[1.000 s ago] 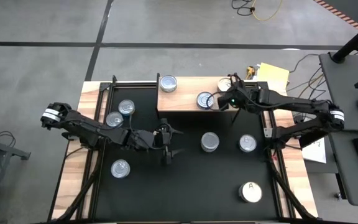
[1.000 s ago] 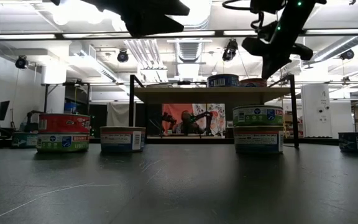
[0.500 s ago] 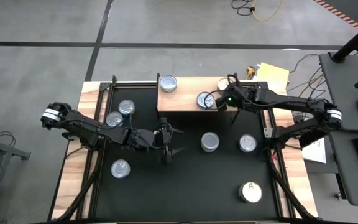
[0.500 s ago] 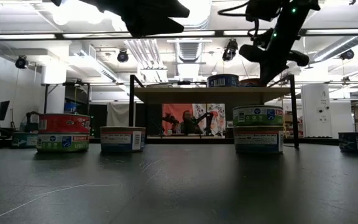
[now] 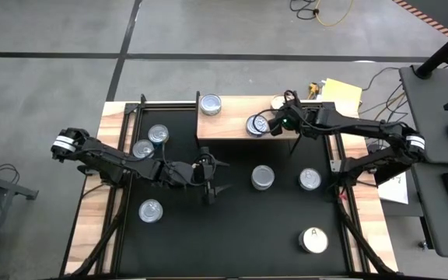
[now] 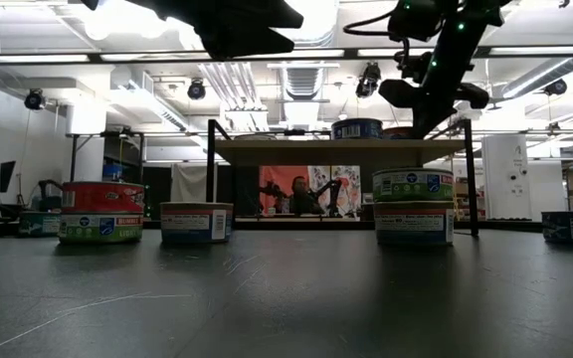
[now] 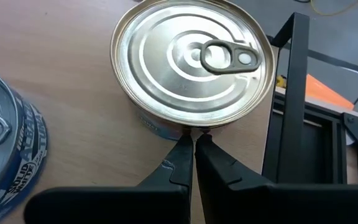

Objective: Stack canned seafood by type on shelf
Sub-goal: Adjust the blue pink tuna can on the shelf, then stack the green white tuna can on top of the green white tuna can on the shelf

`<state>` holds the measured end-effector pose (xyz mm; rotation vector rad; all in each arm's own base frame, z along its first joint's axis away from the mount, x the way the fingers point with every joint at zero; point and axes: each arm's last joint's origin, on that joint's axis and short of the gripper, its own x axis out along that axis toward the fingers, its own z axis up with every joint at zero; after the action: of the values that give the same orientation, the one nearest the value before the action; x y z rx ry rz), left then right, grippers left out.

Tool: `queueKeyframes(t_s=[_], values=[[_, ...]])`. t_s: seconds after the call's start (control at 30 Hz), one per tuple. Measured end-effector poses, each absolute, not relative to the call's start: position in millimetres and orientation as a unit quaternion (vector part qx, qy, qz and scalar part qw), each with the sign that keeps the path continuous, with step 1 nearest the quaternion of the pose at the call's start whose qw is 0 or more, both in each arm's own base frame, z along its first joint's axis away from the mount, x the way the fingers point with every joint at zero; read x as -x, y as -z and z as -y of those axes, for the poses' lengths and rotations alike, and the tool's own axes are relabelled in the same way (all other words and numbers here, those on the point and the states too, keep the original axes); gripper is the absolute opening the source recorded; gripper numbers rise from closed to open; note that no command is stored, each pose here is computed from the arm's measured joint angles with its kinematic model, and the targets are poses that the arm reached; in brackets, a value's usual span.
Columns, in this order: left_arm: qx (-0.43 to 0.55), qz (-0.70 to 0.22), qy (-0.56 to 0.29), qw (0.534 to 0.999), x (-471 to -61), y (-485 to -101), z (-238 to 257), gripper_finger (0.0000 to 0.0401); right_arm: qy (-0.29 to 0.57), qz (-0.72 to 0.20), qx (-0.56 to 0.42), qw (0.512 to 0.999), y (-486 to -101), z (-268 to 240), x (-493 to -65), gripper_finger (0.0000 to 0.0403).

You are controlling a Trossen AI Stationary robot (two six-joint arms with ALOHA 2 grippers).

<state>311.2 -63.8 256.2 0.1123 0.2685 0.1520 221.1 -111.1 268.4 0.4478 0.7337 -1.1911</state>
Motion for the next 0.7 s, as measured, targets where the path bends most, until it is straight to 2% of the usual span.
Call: queueKeyframes(t_s=[0.2,0.33,0.53,0.7], values=[[-0.056,-0.134,-0.076,0.986,-311.2,-256.2,63.8,0.0304,0.536,-0.340,-0.203,0.746,-269.2,109.6,-220.5,0.0009],[-0.049,-0.137,-0.076,0.986,-310.9,-255.4,63.7,0.0304,0.495,-0.342,-0.221,0.768,-276.8,96.5,-222.7,0.0009],[-0.027,-0.147,-0.058,0.987,-314.9,-247.9,65.9,0.0304,0.425,-0.351,-0.232,0.801,-281.8,61.4,-228.2,0.0009],[-0.013,-0.158,-0.060,0.986,-318.9,-239.4,67.2,0.0304,0.381,-0.384,-0.236,0.807,-278.3,17.4,-227.9,0.0009]])
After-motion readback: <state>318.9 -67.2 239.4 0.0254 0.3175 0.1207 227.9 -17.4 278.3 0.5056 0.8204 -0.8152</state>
